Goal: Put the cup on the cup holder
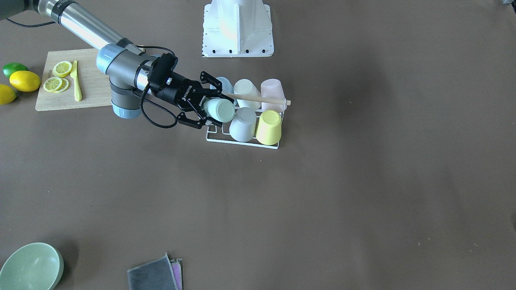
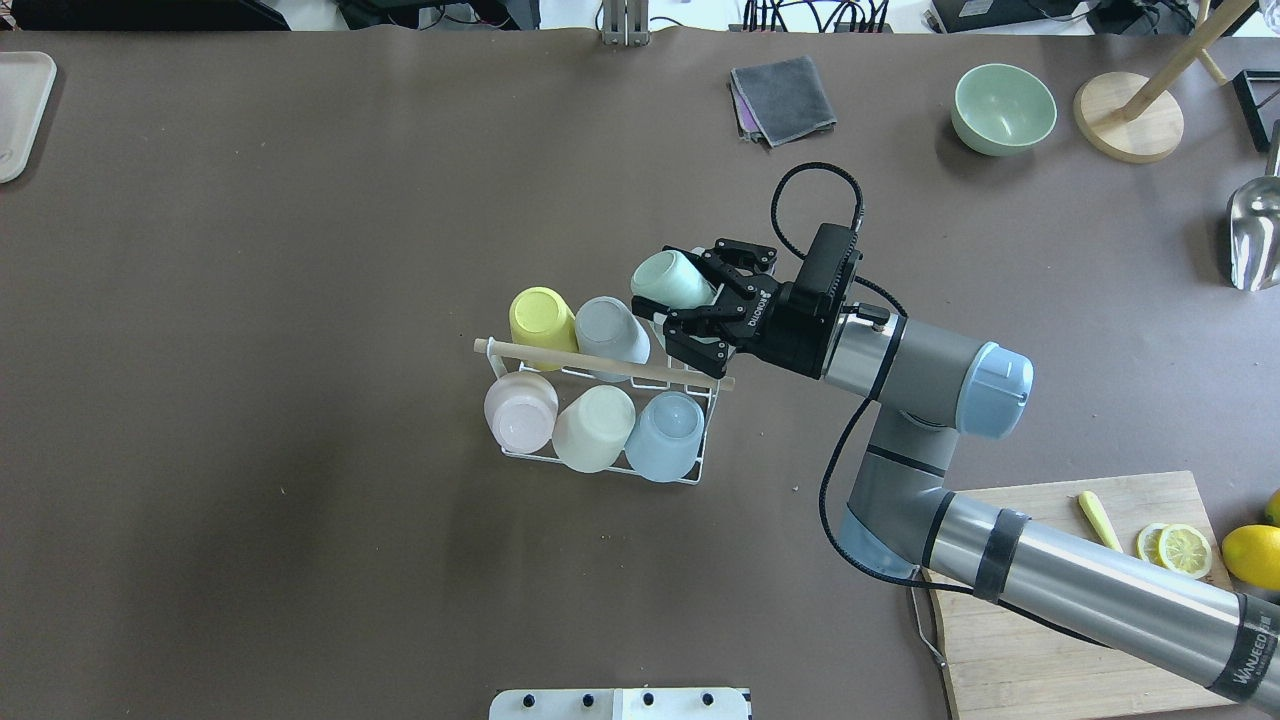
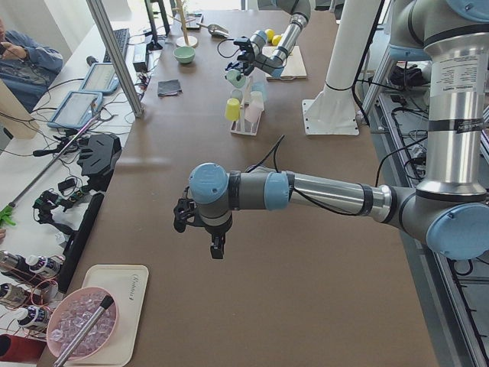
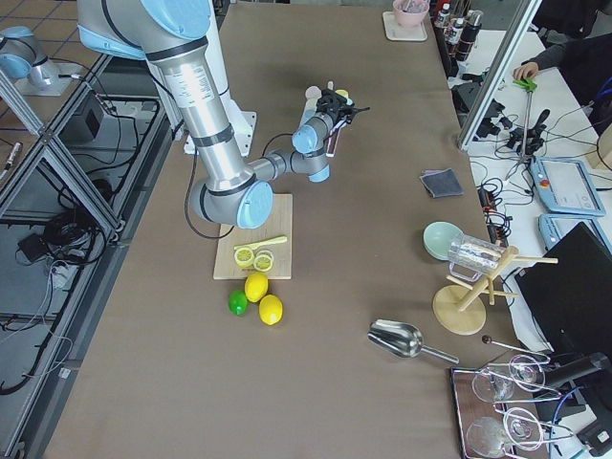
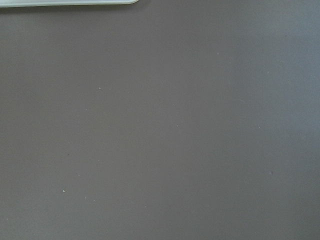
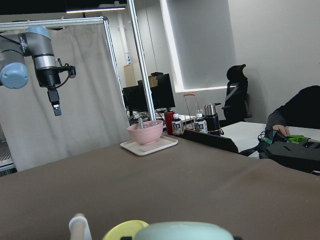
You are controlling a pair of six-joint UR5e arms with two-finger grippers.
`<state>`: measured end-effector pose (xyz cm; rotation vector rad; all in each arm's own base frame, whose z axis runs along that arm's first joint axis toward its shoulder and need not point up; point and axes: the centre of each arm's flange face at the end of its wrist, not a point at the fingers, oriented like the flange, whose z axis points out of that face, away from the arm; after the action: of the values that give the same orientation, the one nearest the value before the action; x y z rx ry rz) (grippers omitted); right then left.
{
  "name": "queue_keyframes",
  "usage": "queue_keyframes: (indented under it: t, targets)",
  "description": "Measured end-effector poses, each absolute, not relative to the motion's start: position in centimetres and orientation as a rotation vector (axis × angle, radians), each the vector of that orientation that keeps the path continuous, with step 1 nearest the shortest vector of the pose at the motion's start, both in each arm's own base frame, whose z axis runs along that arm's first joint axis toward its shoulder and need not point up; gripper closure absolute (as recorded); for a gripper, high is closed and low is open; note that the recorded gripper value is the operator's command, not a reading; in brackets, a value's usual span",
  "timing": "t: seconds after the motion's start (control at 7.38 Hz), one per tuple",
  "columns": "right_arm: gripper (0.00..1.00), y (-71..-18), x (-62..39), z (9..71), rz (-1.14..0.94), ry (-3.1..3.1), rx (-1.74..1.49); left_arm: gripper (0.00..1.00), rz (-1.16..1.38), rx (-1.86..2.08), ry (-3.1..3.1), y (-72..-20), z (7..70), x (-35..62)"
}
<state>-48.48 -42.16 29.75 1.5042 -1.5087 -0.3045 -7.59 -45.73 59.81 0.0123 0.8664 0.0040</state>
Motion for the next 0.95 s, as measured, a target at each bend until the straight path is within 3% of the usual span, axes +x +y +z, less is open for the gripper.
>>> queue_keyframes:
  t: [0.14, 0.27, 0.95]
  targets:
    - [0.3, -42.0, -48.5, 29.9, -0.304, -1.516, 1.501, 0.02, -0.002, 0.001, 0.867, -45.3, 60.4, -7.6]
    - [0.0, -41.8, -48.6, 30.0, -0.303, -1.523, 1.496, 0.02, -0.005, -0.004, 0.867, -45.0, 60.6, -7.6]
    - [0.0, -41.9, -47.2, 29.4, -0.279, -1.561, 1.545, 0.02, -0.007, -0.008, 0.867, -44.8, 60.8, -7.6]
